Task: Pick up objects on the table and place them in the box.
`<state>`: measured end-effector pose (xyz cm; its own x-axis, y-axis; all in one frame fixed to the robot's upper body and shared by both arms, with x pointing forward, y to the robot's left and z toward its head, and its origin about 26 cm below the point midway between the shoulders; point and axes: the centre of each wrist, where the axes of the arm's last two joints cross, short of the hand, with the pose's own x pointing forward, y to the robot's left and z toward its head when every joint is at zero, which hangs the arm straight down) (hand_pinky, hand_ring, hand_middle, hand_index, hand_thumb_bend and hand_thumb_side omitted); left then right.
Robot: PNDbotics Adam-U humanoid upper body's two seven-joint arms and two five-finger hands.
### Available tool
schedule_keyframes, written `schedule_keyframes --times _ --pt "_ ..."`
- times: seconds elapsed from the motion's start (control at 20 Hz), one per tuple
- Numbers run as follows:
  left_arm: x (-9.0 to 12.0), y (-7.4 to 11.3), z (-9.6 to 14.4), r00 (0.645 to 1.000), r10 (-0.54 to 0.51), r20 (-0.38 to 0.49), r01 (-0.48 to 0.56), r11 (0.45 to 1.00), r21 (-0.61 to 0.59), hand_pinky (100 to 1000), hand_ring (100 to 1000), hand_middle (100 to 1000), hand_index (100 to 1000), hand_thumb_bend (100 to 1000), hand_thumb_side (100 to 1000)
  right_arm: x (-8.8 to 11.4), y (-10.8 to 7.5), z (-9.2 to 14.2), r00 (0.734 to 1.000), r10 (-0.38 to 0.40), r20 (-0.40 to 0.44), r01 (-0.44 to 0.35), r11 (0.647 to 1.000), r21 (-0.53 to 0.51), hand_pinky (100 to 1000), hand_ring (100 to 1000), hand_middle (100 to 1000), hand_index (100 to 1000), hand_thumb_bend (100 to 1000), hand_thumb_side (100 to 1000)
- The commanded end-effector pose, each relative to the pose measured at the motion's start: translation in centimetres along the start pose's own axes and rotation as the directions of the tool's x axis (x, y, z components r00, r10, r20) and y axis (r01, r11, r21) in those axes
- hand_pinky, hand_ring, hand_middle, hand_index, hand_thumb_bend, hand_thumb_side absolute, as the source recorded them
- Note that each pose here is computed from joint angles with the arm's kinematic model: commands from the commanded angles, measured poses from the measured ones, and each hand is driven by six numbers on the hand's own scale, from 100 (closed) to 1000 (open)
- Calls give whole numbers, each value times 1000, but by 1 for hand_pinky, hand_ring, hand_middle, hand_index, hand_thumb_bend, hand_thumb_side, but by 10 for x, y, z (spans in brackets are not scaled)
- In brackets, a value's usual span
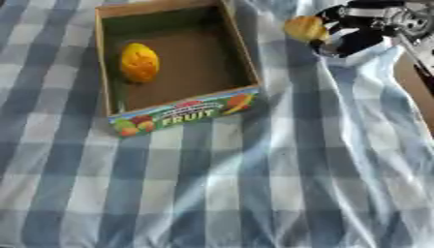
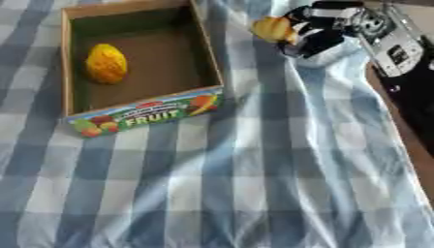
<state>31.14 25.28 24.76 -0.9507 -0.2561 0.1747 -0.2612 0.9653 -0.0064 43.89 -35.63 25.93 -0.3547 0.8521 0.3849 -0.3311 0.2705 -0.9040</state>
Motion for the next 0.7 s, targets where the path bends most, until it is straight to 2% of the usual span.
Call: schedule_keyframes --times 0.05,0.25,0.4,0.45,0.5,0.55,0.7 --pt "4 2 -6 1000 -1 26 1 1000 -17 785 871 809 916 329 397 -3 -18 14 1000 14 -4 -14 1000 -24 917 1000 880 922 100 508" --pt "4 2 -6 1000 -1 24 1 1000 -18 785 871 809 916 329 398 -4 -19 15 1000 7 -10 -7 999 -35 918 1000 879 916 100 529" --pt "4 2 -6 1000 0 23 1 1000 -19 785 872 809 916 329 399 -4 -19 15 1000 5 -9 -6 999 -39 923 1000 889 931 100 611" --pt "4 2 -6 1000 0 23 0 1000 -20 785 872 810 916 329 399 -4 -19 16 1000 7 -5 -7 999 -39 925 1000 892 943 100 746" --pt "4 2 -6 1000 1 22 0 1000 -21 785 872 810 916 328 400 -3 -20 16 1000 11 9 -11 999 -41 922 1000 888 945 100 943" --pt "4 2 -5 1000 1 21 -1 1000 -22 785 872 810 916 328 400 -3 -20 16 1000 16 22 -15 999 -45 921 1000 886 944 100 957" --pt "4 1 -5 1000 2 19 -1 1000 -22 785 872 810 916 325 401 -4 -20 17 999 15 35 -14 998 -56 914 1000 870 917 100 886"
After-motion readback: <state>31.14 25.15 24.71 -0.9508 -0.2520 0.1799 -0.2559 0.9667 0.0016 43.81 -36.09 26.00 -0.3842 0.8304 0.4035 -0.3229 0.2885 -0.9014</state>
